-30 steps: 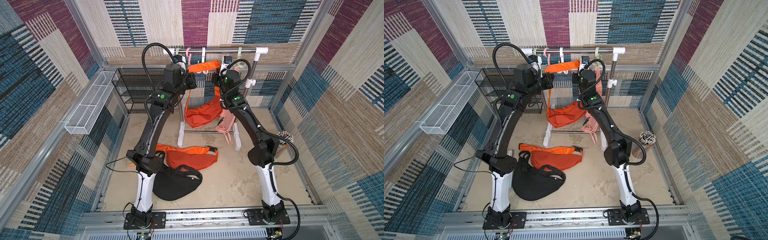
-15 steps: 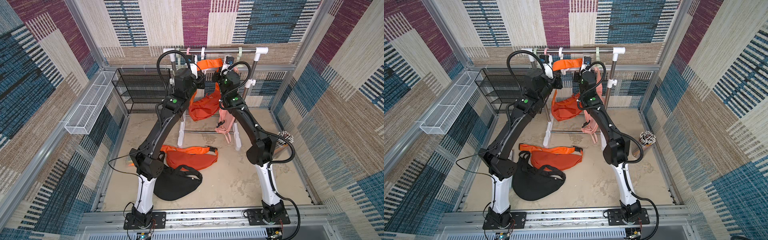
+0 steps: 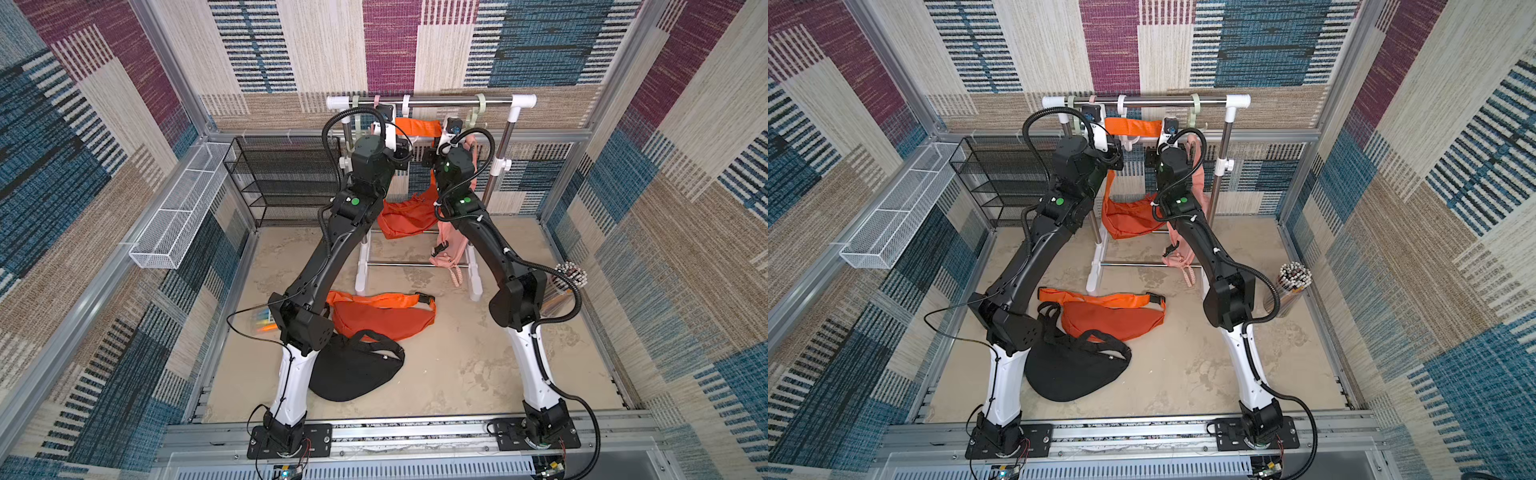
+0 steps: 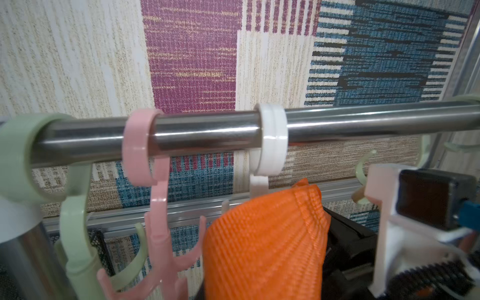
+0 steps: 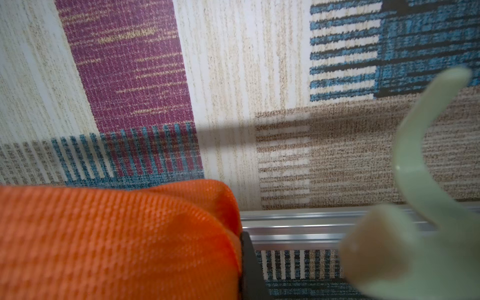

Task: Hang the bag on a hook
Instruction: Hang the bag on the hook.

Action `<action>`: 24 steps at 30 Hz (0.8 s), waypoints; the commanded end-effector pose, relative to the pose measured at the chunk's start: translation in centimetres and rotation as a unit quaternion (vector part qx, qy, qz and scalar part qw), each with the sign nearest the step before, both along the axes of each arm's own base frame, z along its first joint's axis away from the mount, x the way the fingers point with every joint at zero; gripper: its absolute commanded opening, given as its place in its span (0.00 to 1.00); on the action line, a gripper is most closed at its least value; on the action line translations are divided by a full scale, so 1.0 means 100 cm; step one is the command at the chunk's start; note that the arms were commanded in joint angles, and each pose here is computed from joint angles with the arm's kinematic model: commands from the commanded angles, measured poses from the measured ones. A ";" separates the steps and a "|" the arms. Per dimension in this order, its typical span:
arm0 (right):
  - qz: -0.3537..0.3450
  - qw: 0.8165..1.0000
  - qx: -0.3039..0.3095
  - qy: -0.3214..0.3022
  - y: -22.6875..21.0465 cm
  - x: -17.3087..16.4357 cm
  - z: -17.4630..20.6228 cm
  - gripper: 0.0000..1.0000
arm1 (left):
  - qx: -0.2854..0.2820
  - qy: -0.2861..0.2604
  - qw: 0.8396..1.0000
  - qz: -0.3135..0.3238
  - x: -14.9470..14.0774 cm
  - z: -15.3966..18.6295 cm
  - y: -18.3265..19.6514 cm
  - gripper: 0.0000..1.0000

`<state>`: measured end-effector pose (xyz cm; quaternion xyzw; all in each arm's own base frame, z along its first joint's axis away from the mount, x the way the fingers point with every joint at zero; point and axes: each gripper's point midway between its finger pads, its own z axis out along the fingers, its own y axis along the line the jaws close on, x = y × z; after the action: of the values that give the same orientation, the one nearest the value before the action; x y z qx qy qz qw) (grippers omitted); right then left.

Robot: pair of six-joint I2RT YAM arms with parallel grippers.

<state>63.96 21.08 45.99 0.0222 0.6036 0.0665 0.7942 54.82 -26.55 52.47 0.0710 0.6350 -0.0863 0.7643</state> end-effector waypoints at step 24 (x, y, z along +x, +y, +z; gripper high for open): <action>0.023 0.999 -0.028 0.036 0.014 0.014 -0.040 0.00 | -0.016 0.050 0.999 0.013 0.020 -0.057 0.021 0.00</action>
<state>65.62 22.15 41.70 -0.0049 0.6344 0.0536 0.7711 57.59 -24.59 44.85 0.0625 0.6948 -0.0643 0.7136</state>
